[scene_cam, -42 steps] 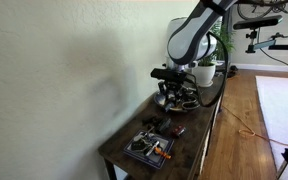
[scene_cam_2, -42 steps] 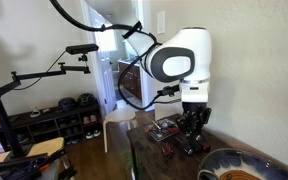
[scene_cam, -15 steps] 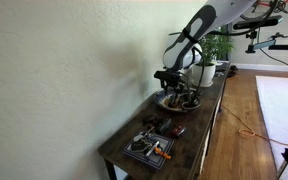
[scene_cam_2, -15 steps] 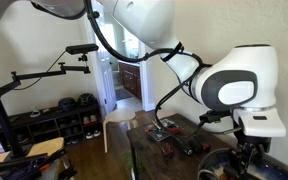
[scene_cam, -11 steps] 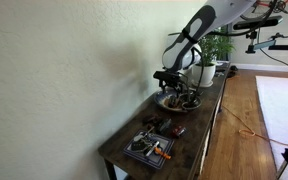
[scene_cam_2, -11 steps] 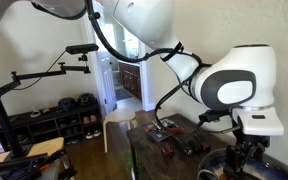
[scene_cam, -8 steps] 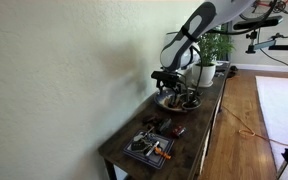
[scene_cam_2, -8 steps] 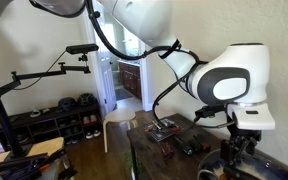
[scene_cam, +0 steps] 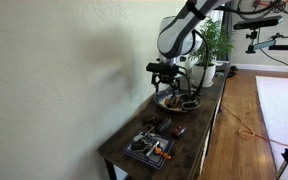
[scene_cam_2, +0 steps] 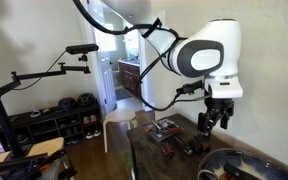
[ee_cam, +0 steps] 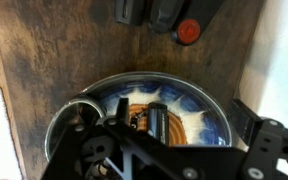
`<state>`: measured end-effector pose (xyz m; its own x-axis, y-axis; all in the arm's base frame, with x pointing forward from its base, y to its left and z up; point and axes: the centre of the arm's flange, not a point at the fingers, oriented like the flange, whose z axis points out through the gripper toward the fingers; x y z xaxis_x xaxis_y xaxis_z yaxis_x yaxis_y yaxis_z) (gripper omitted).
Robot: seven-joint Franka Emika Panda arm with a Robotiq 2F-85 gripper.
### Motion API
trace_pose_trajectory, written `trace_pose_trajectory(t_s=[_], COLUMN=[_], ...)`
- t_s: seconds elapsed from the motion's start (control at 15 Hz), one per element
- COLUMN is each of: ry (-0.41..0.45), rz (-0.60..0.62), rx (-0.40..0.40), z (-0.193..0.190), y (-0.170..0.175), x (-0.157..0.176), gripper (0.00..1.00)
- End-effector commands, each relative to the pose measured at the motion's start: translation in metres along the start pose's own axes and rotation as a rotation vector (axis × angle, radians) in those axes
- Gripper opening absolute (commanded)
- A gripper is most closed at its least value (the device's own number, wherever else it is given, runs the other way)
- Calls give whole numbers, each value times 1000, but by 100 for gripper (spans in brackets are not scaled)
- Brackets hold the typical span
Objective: Put a black object on the circle shaped tray
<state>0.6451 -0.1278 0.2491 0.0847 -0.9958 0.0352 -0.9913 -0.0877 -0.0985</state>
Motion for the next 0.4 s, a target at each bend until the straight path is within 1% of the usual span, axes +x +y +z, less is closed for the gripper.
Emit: trace_pose_trajectory(t_s=[0.0,0.13,0.2,0.33], ry=[-51,-70,-34,-45], rz=[-9,-39,-34,-47], rx=[-28,-33,-20,-23], z=[-24,-28,-12,-14], y=[28,32,10,13], x=[-31,-47,-30,-41], gripper=[100,100,100,100])
